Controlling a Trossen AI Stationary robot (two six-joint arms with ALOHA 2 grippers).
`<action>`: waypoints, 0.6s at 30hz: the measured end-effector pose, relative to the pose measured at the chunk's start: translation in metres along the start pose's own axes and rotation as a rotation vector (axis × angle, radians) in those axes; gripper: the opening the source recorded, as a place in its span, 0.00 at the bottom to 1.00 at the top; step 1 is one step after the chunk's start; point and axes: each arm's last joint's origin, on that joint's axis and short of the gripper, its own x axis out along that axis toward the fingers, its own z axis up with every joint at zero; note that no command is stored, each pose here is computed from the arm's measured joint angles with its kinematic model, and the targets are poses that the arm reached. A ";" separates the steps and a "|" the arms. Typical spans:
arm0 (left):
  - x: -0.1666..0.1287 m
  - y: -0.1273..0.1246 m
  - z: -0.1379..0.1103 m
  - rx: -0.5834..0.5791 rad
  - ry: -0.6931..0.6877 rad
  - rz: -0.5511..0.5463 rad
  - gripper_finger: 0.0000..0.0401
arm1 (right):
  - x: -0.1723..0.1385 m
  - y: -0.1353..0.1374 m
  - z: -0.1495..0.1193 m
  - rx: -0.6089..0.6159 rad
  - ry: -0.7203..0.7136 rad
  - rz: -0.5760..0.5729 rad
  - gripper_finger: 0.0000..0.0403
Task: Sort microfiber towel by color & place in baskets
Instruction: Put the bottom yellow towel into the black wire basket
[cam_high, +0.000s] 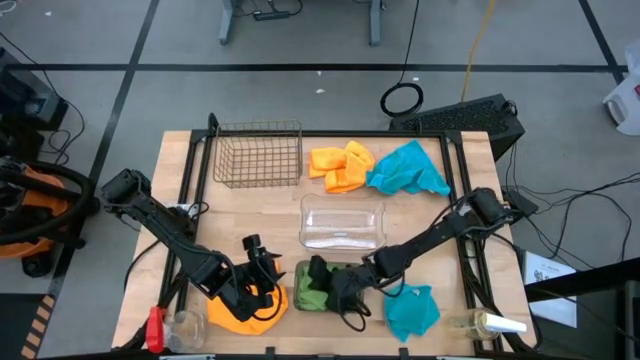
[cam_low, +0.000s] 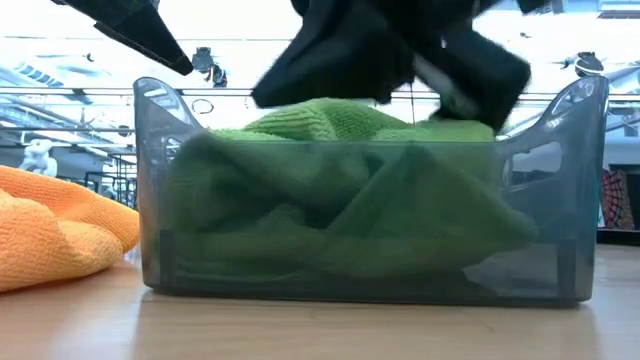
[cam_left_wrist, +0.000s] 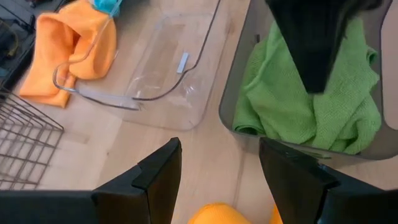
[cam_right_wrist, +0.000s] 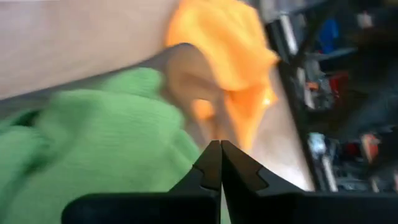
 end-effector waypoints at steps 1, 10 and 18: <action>0.000 0.000 -0.001 -0.021 0.014 -0.015 0.55 | -0.005 -0.004 0.001 0.011 0.007 -0.014 0.00; -0.017 -0.018 -0.017 -0.017 0.168 -0.220 0.55 | -0.066 -0.024 0.015 0.557 0.088 -0.037 0.00; -0.027 -0.026 -0.027 0.002 0.284 -0.340 0.55 | -0.098 -0.018 0.033 0.906 0.060 -0.001 0.00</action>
